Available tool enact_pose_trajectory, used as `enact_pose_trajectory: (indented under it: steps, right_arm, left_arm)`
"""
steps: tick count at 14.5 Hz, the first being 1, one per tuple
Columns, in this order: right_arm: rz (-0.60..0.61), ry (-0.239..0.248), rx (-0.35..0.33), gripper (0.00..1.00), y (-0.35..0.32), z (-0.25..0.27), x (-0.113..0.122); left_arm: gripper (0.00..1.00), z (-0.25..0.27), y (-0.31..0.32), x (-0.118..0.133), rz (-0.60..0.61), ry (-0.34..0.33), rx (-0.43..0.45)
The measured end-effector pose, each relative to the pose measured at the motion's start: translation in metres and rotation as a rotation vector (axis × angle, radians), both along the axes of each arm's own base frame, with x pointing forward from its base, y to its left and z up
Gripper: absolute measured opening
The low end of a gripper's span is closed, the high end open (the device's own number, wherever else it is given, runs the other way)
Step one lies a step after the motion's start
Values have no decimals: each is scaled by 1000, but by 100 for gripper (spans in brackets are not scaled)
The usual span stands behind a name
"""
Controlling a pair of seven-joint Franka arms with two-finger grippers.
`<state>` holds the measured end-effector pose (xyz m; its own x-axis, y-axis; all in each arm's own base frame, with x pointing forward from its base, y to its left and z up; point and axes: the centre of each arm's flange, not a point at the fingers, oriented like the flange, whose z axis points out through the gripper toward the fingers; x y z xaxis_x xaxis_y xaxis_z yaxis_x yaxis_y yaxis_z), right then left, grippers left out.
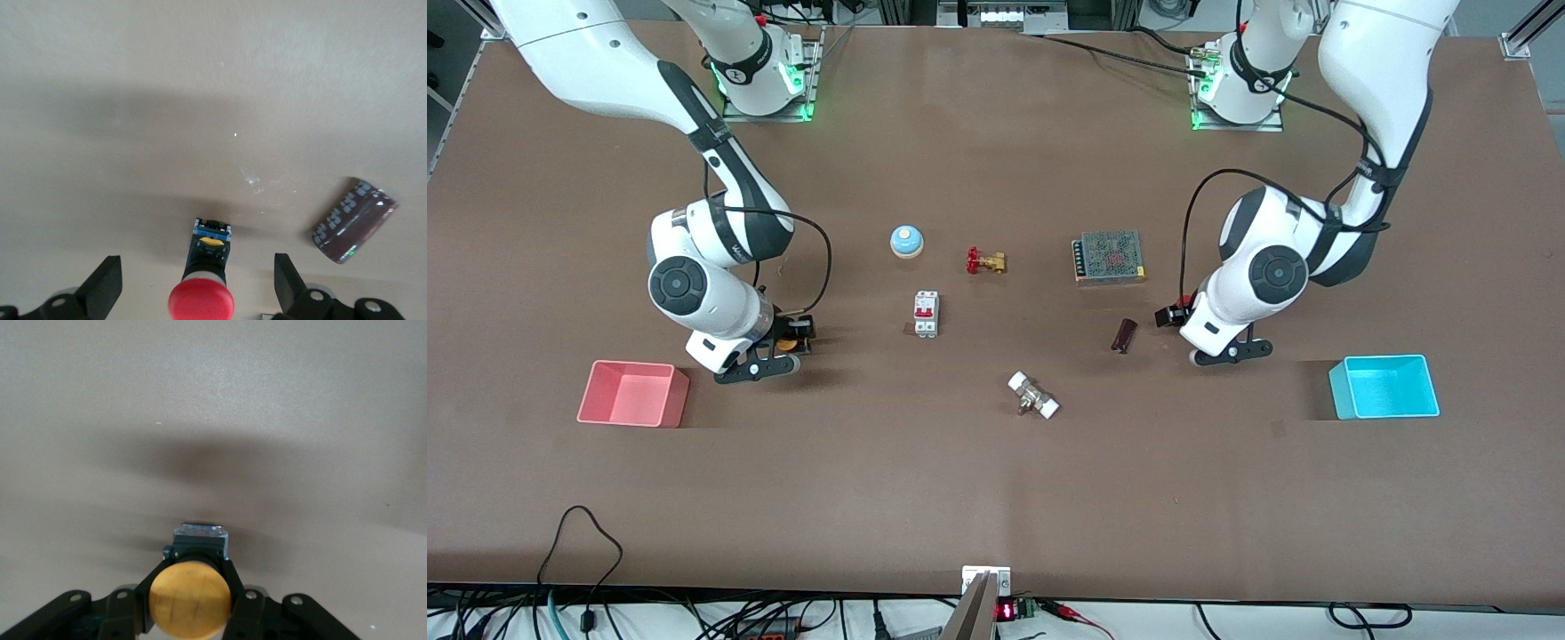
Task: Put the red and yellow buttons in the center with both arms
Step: 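Lower and release the red button with the left gripper beside the capacitor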
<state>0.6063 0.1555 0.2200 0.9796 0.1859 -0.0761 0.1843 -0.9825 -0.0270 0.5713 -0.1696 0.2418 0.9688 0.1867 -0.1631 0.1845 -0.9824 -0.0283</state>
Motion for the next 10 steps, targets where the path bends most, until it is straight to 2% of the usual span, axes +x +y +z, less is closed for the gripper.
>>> enact_pose_trajectory:
  steps: [2,5,7,9,10]
  right_arm:
    - [0,1,2,38,0,-4,0]
    - [-1,0,3,46,0,-4,0]
    - [-2,-1,3,62,0,-4,1]
    - [-4,-2,3,66,0,-4,1]
    - [-5,-3,3,75,-1,-4,1]
  left_arm:
    - [100,33,8,15,-28,4,19]
    - [100,93,34,48,-130,-27,50]
    - [100,131,61,68,-239,-52,66]
    - [100,179,81,82,-311,-70,61]
    - [100,207,85,85,-326,-72,62]
